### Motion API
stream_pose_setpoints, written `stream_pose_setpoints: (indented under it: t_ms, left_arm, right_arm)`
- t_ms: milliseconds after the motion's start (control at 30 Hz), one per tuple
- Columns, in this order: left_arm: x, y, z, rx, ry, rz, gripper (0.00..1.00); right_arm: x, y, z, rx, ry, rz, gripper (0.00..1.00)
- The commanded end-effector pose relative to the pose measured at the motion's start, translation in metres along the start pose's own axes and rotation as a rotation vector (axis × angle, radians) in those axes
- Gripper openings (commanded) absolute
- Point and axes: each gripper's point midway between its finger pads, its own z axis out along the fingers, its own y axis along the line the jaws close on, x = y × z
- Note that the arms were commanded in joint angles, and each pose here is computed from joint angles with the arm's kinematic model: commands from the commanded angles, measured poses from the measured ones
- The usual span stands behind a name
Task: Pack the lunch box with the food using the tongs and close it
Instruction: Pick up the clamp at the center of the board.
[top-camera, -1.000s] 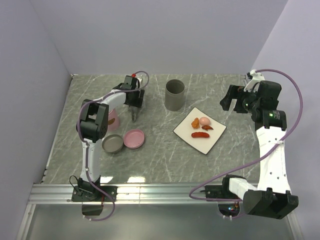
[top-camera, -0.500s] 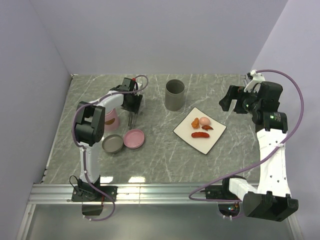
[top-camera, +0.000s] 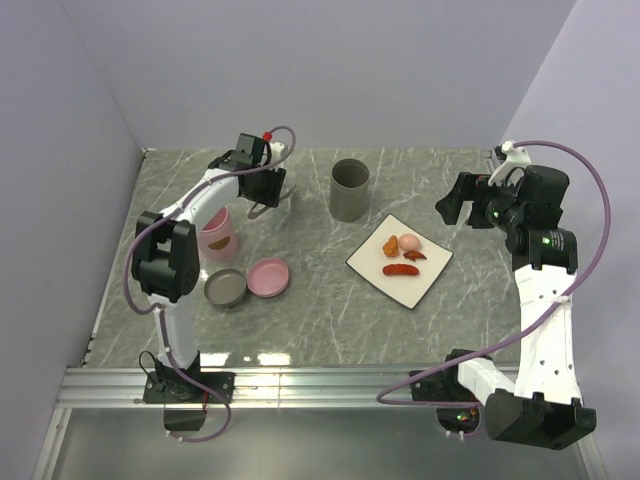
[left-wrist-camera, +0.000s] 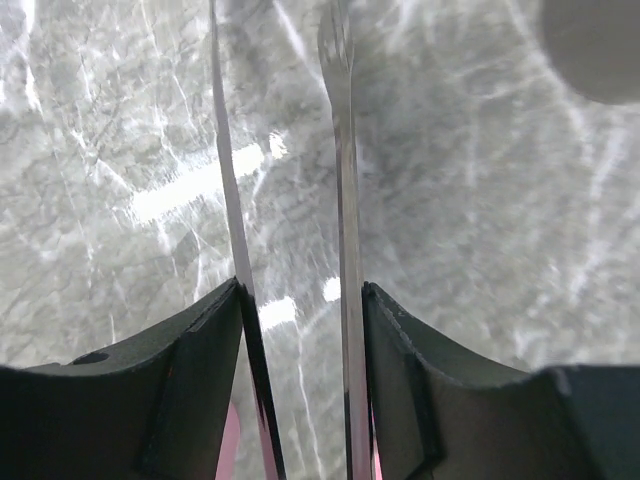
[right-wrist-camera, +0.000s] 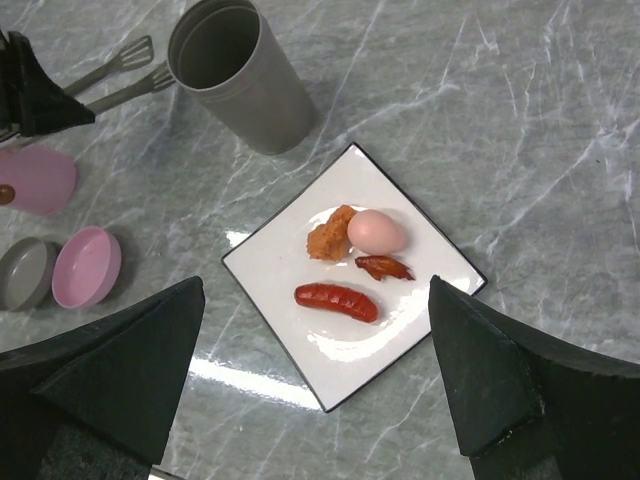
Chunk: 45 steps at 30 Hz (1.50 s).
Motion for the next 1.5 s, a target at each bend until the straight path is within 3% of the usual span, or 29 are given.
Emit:
stream_pose_setpoints:
  t_ms: [0,233,567,700,833,933,1233,1467]
  left_arm:
    - [-0.031,-0.015,-0.045,0.064,-0.093,0.042,0.54]
    - [-0.043,-0.04,-0.101,0.199,-0.16,0.033,0.48]
    - [-0.047,-0.084,-0.196,0.464,-0.246,-0.002,0.44]
    - [-0.045,-0.103,-0.226,0.572,-0.27,-0.006,0.44]
    - [-0.038,-0.119,-0.243,0.674,-0.261,-0.02,0.44]
    - [-0.029,-0.13,-0.253,0.749,-0.248,-0.018,0.44]
    - [-0.012,-0.148,-0.277,0.881,-0.227,-0.012,0.45]
    - [0.003,-0.152,-0.283,0.919,-0.206,0.006,0.45]
  right_arm:
    - [-0.008,0.006,-0.002,-0.032,-0.042,-0.031,1.0]
    - [-0.02,0.018,0.007,-0.05,-0.055,-0.09,1.0]
    - [-0.038,0.051,0.016,-0.076,-0.111,-0.47,0.98]
    - [-0.059,0.079,-0.005,-0.132,-0.264,-0.704,1.0]
    - [-0.077,0.134,-0.041,-0.281,-0.524,-0.865,1.0]
    - [-0.07,0.17,-0.054,-0.372,-0.664,-0.925,1.0]
    - [-0.004,0.255,-0.042,-0.568,-0.703,-1.28,1.0]
    - [0.011,0.284,-0.013,-0.475,-0.7,-1.428,0.99]
